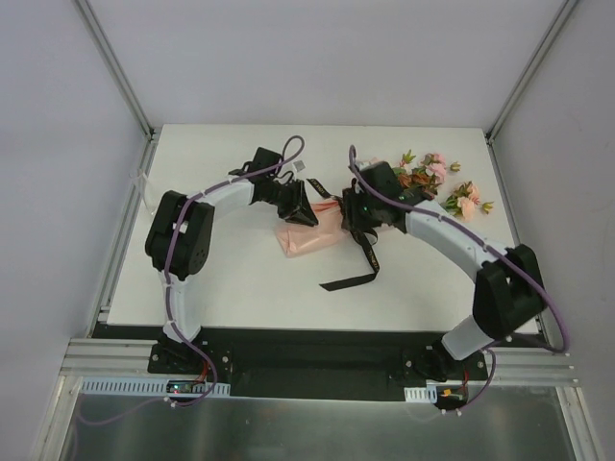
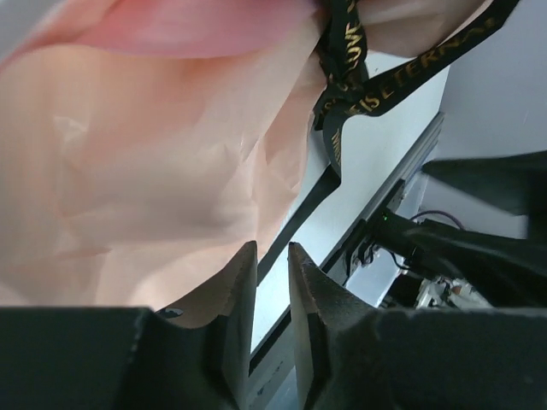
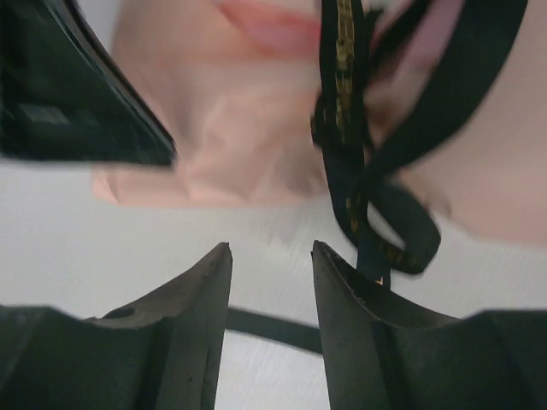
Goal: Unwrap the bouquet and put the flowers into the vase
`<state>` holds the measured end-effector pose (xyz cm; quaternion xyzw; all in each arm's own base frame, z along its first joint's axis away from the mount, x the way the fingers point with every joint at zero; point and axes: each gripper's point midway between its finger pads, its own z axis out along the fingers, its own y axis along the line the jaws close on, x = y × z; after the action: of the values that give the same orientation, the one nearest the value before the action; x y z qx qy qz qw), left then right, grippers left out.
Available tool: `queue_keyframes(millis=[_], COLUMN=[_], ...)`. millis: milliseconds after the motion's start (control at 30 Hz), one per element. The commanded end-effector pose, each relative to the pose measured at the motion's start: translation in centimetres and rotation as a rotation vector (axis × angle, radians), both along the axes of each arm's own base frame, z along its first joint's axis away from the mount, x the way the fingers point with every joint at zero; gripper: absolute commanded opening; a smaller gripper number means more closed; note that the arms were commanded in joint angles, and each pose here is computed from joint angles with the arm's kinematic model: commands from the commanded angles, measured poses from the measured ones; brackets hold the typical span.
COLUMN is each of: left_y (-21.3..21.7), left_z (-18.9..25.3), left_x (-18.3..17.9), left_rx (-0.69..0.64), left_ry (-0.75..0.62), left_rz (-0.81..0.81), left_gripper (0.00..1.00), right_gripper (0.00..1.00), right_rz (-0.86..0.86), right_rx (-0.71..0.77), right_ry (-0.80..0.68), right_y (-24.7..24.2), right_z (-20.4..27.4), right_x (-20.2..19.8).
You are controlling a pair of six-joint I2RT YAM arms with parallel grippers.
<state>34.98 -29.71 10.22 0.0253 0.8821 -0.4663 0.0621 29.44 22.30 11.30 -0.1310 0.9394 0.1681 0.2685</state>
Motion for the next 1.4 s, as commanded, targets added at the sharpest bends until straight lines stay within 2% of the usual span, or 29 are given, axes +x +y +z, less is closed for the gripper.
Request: queue_keyframes(millis=[0,33,67,133,200,300,467,667,800,1133,1200,1267,1367], left_y=[-1.1,-1.1,-1.0,-0.8,-0.9,-0.7,-0.3,0.5,0.5,0.4,0.4,0.3,0.2], left_z=[-0.6,-0.8,-1.0,-2.0,-2.1,-2.3,-2.4,-2.8,-4.2,-5.3,-5.4,-5.2,-4.8], left_x=[-0.9,-0.9,-0.9,-0.9,-1.1,-1.4,-2.6,-2.3,-2.6,-1.4,-1.5,-1.5,-1.3], left_rx=[-0.005,0.0,0.005,0.029,0.022,0.03,0.033,0.074,0.068,0.079,0.076,0.072,0.065], left_ry=[0.023,0.023,0.026,0.038,0.057,0.072,0.149,0.091,0.137,0.137,0.146,0.144,0.138], left_rz=[-0.047,-0.044,-0.042,-0.032,-0.033,-0.023,0.016,0.02,0.0,0.006,0.004,0.004,0.007], left_gripper=[0.18,0.17,0.16,0.15,0.14,0.12,0.13,0.15,0.14,0.13,0.12,0.12,0.12], right_gripper=[0.46,0.46,0.47,0.47,0.47,0.48,0.48,0.5,0.49,0.26,0.25,0.36,0.38], right_rz=[0.042,0.047,0.06,0.066,0.053,0.045,0.055,0.027,0.039,0.051,0.048,0.039,0.042], right_rx=[-0.002,-0.025,-0.029,-0.062,-0.103,-0.161,-0.181,-0.294,-0.341,-0.315,-0.306,-0.322,-0.337], right_ry=[-0.157,-0.138,-0.169,-0.168,-0.211,-0.181,-0.137,-0.172,-0.179,-0.197,-0.2,-0.199,-0.183], right_y=[2.9,3.4,4.0,4.7,4.7,4.6,4.9,3.2,2.5,3.4,3.6,3.3,3.2], right_z=[4.4,3.2,4.5,3.1,4.0,2.3,-0.5,-1.3,-1.2,-0.9,-0.7,-1.0,-1.9], right_x=[6.9,8.0,9.3,11.1,13.2,14.2,14.3,15.3,14.8,15.4,15.5,15.6,15.4])
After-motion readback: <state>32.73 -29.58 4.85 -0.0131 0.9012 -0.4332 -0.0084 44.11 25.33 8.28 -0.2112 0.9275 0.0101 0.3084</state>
